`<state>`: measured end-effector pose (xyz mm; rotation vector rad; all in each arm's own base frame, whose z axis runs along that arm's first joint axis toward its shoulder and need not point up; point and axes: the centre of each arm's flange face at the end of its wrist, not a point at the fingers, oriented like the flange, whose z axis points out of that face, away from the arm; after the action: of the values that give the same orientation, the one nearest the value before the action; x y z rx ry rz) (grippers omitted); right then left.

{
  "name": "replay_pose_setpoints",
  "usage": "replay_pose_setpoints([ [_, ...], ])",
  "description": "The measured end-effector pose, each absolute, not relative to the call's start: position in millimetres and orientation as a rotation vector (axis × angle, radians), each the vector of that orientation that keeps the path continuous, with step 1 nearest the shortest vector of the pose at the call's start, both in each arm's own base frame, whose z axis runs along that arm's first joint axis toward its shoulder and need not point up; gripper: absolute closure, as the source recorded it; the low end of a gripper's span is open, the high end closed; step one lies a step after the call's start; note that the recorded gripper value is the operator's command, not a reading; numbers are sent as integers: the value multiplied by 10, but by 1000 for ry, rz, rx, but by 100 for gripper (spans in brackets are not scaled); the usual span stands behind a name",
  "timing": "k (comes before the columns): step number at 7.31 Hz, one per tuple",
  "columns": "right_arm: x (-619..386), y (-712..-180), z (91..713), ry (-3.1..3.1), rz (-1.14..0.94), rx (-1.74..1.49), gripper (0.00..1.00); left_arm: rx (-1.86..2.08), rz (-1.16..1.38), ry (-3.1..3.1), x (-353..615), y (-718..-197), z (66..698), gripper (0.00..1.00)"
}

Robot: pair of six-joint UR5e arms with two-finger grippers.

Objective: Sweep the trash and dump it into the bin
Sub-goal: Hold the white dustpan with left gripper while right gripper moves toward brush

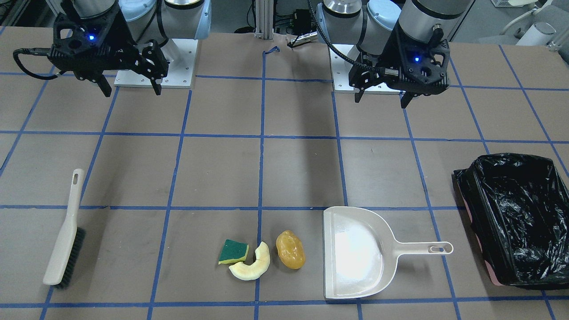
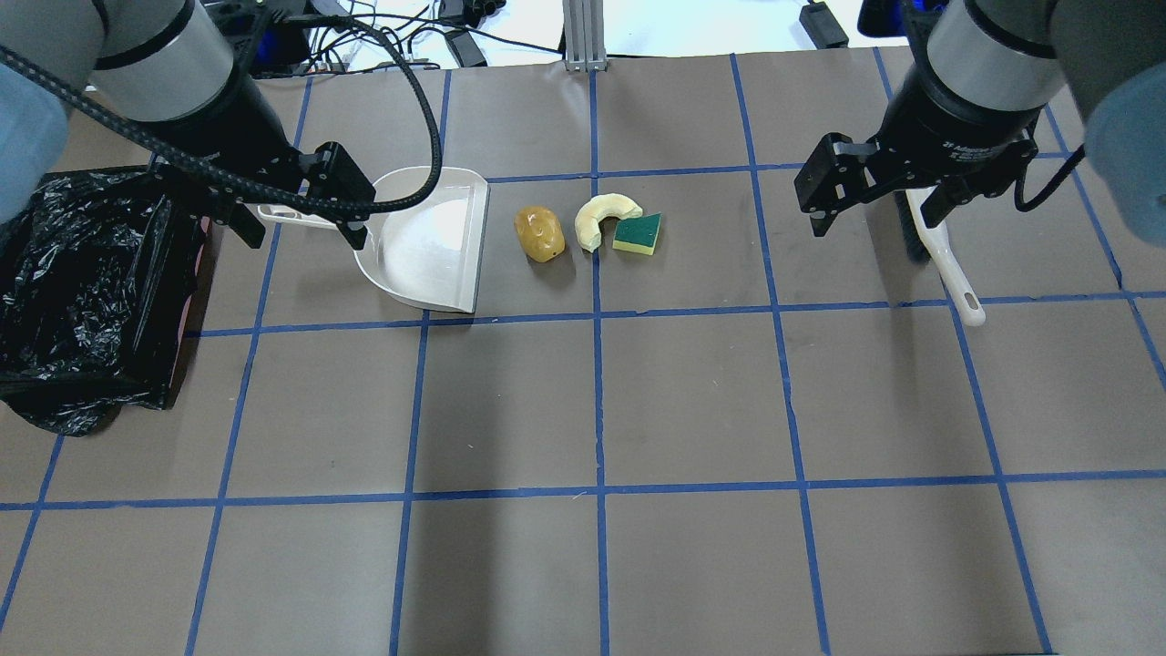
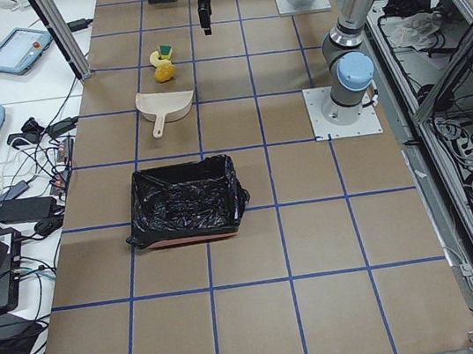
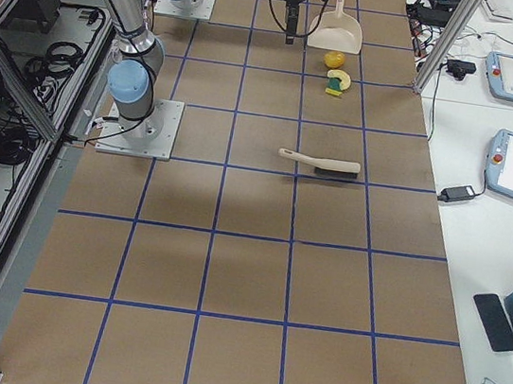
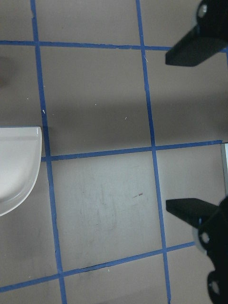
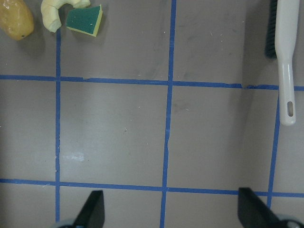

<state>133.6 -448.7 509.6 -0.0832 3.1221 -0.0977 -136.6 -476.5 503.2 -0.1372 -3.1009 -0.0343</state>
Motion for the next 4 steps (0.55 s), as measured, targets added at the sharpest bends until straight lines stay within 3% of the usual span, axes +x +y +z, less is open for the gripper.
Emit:
replay_pose_setpoints([
  [4, 1323, -4460, 5074, 3127, -61, -64, 0, -343, 47, -3088, -1293, -4977, 4971, 0],
])
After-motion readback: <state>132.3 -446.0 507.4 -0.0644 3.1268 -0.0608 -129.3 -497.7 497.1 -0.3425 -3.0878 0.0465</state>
